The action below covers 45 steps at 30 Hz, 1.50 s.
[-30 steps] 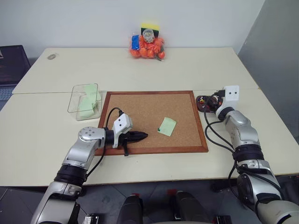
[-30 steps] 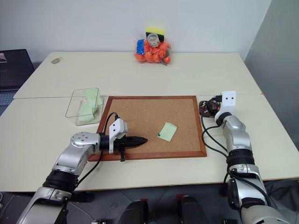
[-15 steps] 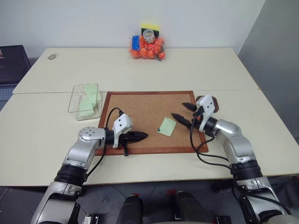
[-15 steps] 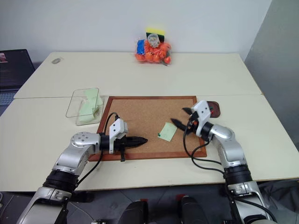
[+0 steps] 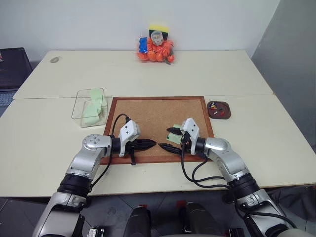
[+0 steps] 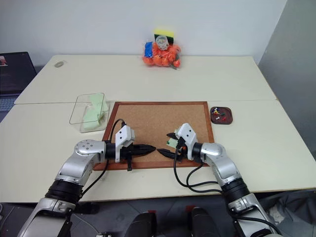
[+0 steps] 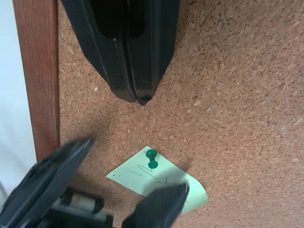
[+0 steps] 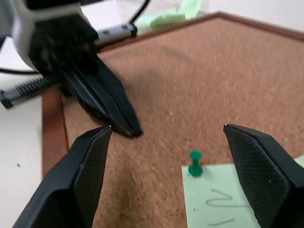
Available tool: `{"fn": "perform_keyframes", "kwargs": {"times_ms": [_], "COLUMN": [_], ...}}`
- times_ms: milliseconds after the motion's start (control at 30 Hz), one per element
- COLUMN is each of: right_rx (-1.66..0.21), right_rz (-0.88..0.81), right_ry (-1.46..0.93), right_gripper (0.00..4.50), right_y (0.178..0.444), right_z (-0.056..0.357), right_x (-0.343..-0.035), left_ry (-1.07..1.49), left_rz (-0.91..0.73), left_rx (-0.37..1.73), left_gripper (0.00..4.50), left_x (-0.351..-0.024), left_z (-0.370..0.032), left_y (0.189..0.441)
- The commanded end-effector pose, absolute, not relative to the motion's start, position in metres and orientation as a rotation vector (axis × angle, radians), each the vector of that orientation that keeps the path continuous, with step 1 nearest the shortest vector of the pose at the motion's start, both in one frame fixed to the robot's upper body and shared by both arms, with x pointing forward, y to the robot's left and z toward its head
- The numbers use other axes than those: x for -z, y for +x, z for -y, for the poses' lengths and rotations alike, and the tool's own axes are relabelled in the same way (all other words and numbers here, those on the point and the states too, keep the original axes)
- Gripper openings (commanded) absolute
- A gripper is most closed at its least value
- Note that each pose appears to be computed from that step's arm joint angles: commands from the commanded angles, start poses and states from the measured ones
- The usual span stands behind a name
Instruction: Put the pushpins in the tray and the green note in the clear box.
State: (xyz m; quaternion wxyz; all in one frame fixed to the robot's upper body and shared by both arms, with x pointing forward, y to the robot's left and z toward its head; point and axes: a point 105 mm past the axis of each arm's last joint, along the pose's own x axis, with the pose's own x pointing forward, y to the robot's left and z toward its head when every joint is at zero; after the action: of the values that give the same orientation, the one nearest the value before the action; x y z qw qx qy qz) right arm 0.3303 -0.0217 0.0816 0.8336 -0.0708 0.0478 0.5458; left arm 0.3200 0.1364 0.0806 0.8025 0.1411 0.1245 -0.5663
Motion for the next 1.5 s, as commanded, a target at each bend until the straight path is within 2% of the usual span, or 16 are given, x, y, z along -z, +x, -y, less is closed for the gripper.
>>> {"fn": "perform_keyframes", "kwargs": {"times_ms": [33, 100, 200, 433, 667, 767, 933, 1200, 1500], "right_rx": [-1.166, -1.159, -1.150, -1.138, -1.137, -1.135, -1.115, -1.125, -1.096], "right_rz": [-0.056, -0.058, -0.057, -0.052, -0.050, -0.052, -0.029, 0.144, 0.157], "right_ry": [-0.195, -0.200, -0.203, -0.214, -0.219, -0.217, -0.210, -0.121, -0.120], "right_gripper": [4.01, 4.01, 3.56, 2.16, 0.54, 0.01, 0.01, 0.01, 0.01], "right_y": [0.334, 0.335, 0.337, 0.340, 0.340, 0.340, 0.342, 0.337, 0.337], "right_z": [0.015, 0.014, 0.015, 0.016, 0.016, 0.017, 0.020, 0.019, 0.024], "right_x": [-0.086, -0.084, -0.083, -0.083, -0.083, -0.083, -0.089, -0.146, -0.157], "left_ry": [0.311, 0.311, 0.311, 0.311, 0.310, 0.309, 0.310, 0.310, 0.311], "left_rz": [-0.354, -0.354, -0.354, -0.355, -0.353, -0.353, -0.349, -0.353, -0.347], "left_rx": [1.211, 1.210, 1.208, 1.208, 1.208, 1.208, 1.205, 1.203, 1.202], "left_gripper": [0.00, 0.00, 0.00, 0.00, 0.00, 0.00, 0.00, 0.00, 0.00], "left_x": [-0.062, -0.062, -0.062, -0.062, -0.063, -0.063, -0.063, -0.062, -0.063], "left_z": [-0.142, -0.142, -0.142, -0.142, -0.141, -0.141, -0.140, -0.142, -0.140], "left_y": [0.312, 0.312, 0.312, 0.312, 0.313, 0.313, 0.314, 0.313, 0.314]}}
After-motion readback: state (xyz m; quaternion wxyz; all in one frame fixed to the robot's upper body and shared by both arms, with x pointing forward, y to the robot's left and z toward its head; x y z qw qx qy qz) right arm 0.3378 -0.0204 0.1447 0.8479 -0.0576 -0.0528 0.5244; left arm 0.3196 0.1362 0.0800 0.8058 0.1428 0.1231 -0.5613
